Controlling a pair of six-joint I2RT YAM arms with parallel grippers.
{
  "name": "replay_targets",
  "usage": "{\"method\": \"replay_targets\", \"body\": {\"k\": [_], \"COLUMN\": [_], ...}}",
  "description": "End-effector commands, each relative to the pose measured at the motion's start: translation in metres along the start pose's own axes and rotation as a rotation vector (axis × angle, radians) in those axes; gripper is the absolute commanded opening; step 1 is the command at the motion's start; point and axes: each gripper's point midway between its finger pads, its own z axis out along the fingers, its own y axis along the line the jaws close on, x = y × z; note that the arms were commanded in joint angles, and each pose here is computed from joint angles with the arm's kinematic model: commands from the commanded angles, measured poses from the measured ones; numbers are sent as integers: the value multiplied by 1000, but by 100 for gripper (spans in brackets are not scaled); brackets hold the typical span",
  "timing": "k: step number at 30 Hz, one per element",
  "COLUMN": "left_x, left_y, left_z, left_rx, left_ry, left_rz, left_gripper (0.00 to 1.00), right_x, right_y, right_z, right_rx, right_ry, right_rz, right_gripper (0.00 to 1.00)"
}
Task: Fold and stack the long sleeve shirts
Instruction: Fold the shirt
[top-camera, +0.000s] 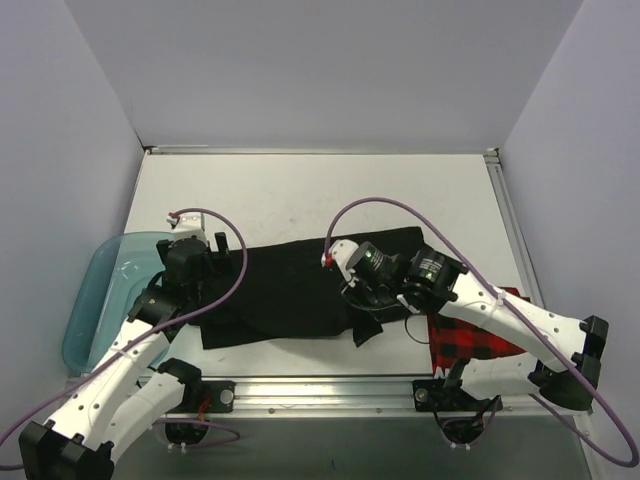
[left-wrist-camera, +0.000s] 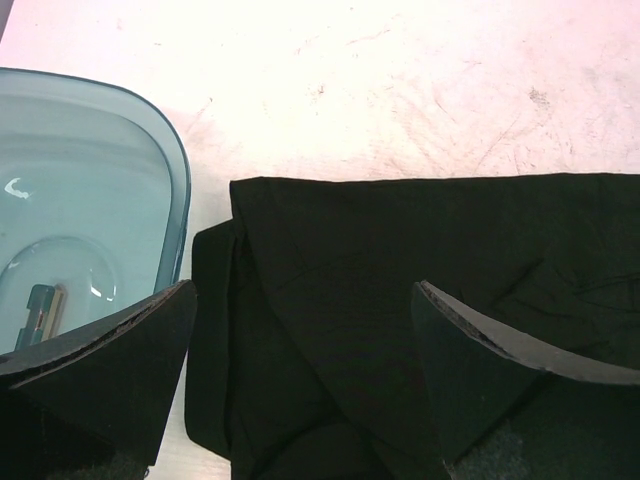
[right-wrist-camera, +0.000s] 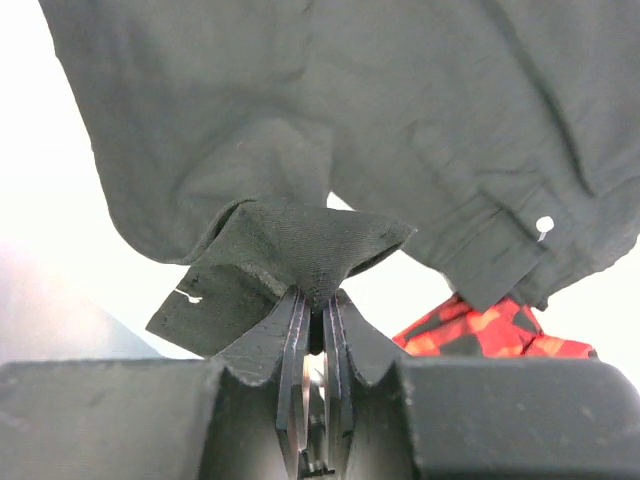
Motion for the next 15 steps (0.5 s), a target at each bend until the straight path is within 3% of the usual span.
{"method": "replay_targets", "body": {"k": [1,8,15], "left_x": [-24,-25,-26], "left_y": [-4,-3,-1], "left_z": [-8,-6,-7], "left_rx": [27,39,42], "left_ry": [-50,-41,-45], "left_rz": [-49,-71,-76], "left_gripper": [97,97,97], "right_x": [23,37,42], "right_y": [14,76,129], "right_z": [-12,-24,-29], "right_rx": [-28,-200,-368], "right_ry": [116,260,320], "right_rz": [-124,-339,-482], "right_gripper": [0,0,0]}}
